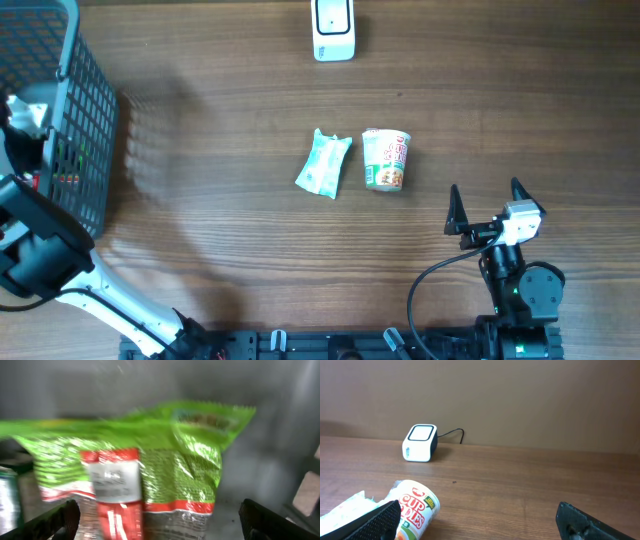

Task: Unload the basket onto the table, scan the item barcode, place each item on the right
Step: 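Lower the left gripper into the basket toward the green snack bag, then grasp the green snack bag with red stick and lift it out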

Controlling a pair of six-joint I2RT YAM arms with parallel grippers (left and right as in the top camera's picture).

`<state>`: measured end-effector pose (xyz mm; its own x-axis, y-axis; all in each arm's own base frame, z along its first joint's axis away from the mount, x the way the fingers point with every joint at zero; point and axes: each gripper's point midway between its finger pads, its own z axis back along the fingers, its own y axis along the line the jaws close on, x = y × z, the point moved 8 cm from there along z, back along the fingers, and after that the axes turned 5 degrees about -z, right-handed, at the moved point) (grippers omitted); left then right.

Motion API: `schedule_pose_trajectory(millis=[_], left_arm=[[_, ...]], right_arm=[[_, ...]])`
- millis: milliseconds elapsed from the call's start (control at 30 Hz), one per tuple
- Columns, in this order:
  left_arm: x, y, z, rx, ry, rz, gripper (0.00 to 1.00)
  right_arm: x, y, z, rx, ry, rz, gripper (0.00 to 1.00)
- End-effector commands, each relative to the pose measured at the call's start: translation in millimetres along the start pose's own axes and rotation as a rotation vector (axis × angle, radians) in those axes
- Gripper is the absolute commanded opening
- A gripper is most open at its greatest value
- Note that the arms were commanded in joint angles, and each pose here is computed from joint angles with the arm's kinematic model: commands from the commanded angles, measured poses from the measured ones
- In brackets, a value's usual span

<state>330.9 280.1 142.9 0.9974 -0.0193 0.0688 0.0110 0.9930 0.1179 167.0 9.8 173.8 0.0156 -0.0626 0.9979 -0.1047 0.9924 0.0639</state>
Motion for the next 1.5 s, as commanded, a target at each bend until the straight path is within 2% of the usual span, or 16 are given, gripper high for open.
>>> schedule_pose_trajectory(millis=[0,133,333,500,733,833,1000,1067,1133,1233,1333,1367,1400,1467], left_arm=[[-9.9,-1.0,-4.0,0.04,0.056,-0.013,1.0],[-14.3,-11.1,-17.7,-0.019,0.053,-0.015,1.0],[-25.2,8.6,-20.9,0.144,0.141,0.031,1.0],[-25.9,8.5,-25.8,0.057,0.067,0.084,1.0],[-29.5,12.6,-27.5,0.046,0.057,0.119,1.0],[-27.5,9.3,-30.3,-0.002,0.029,0.139,1.0],[-31.1,5.7,-41.7,-0.037,0.064,0.164,0.98],[-32.3,4.3,-46.4,-0.048,0.078,0.164,0.92],[-33.6,2.7,-52.3,-0.062,0.094,0.163,0.8],[-34.6,1.4,-57.8,-0.073,0.107,0.162,0.49],[-34.1,1.0,-58.4,-0.078,0.103,0.162,0.34],[-33.2,0.7,-58.5,-0.084,0.095,0.163,0.24],[-32.2,0.1,-58.5,-0.092,0.086,0.164,0.08],[-29.0,-2.3,-58.2,-0.122,0.057,0.166,0.04]], right_arm=[[1.6,-0.6,0.4,-0.003,-0.011,0.001,1.0],[1.6,-0.6,0.4,-0.003,-0.011,0.001,1.0],[1.6,-0.6,0.4,-0.003,-0.011,0.0,1.0],[1.6,-0.6,0.4,-0.003,-0.011,0.0,1.0],[1.6,-0.6,0.4,-0.003,-0.011,0.0,1.0],[1.6,-0.6,0.4,-0.003,-0.011,0.001,1.0],[1.6,-0.6,0.4,-0.003,-0.011,0.001,1.0],[1.6,-0.6,0.4,-0.003,-0.011,0.001,1.0],[1.6,-0.6,0.4,-0.003,-0.011,0.001,1.0],[1.6,-0.6,0.4,-0.003,-0.011,0.0,1.0],[1.6,-0.6,0.4,-0.003,-0.011,0.001,1.0],[1.6,-0.6,0.4,-0.003,-0.011,0.001,1.0],[1.6,-0.6,0.4,-0.003,-0.011,0.0,1.0],[1.6,-0.6,0.4,-0.003,-0.011,0.001,1.0]])
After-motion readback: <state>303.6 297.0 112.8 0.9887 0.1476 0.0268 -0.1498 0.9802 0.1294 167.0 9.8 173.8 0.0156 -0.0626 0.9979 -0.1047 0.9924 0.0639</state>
